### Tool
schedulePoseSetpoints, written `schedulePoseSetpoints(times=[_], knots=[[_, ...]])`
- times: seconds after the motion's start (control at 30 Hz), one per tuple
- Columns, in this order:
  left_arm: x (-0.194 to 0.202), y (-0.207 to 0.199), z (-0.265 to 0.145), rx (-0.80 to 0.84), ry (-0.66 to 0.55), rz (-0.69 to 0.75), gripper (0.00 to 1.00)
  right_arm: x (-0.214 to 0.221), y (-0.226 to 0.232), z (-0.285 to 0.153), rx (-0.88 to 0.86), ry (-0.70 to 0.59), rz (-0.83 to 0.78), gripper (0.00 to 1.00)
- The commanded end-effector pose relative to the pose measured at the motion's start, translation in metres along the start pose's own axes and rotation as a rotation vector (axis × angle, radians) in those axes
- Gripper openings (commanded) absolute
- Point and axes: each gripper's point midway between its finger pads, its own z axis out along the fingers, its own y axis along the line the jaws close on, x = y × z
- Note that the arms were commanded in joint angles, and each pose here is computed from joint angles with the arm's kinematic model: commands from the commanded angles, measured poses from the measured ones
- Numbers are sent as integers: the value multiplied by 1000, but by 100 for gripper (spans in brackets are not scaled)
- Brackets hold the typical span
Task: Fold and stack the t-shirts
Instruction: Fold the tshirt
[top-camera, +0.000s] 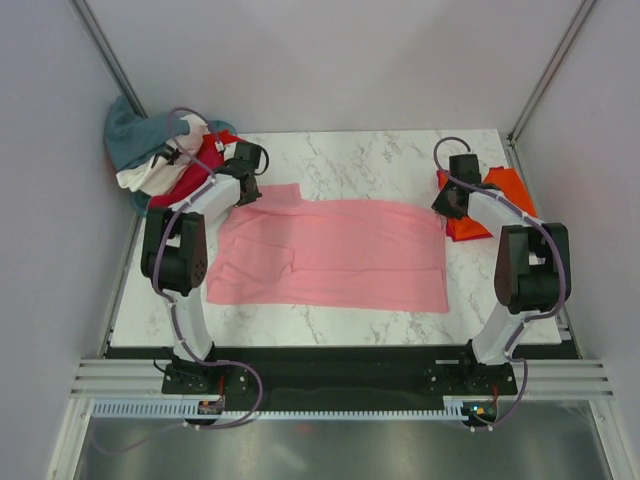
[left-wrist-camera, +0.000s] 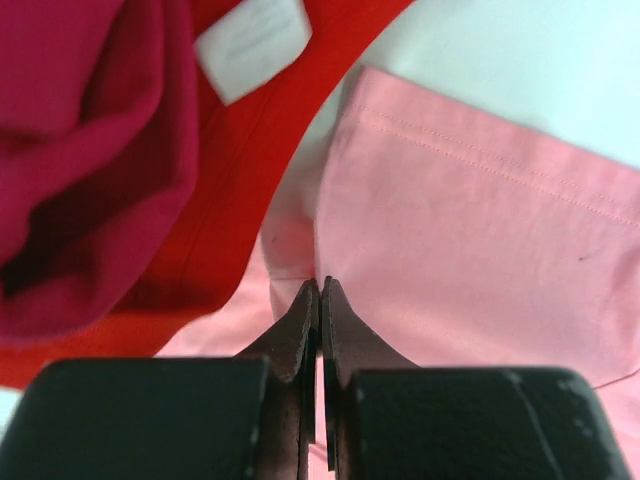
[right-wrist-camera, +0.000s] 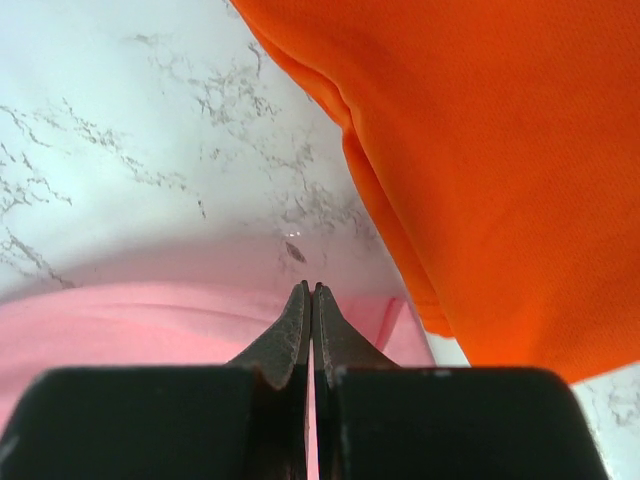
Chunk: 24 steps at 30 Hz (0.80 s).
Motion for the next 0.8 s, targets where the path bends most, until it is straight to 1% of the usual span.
schedulePoseSetpoints(times=[0.0,0.33,0.5,0.77], knots=[[-34,10,-24,-3,-149,-72,2,-11,-4,-22,-9,-57,28,0],[-29,36,-48,-31,-241,-144,2,-6,-28,-48,16,-98,64,0],[-18,45,-46,-63,-241,-163,2,3,-33,-53,14,-93,63,0],[-4,55,-44,-78,-251,-176,2,-1,-34,-64,5,-122,74,0]])
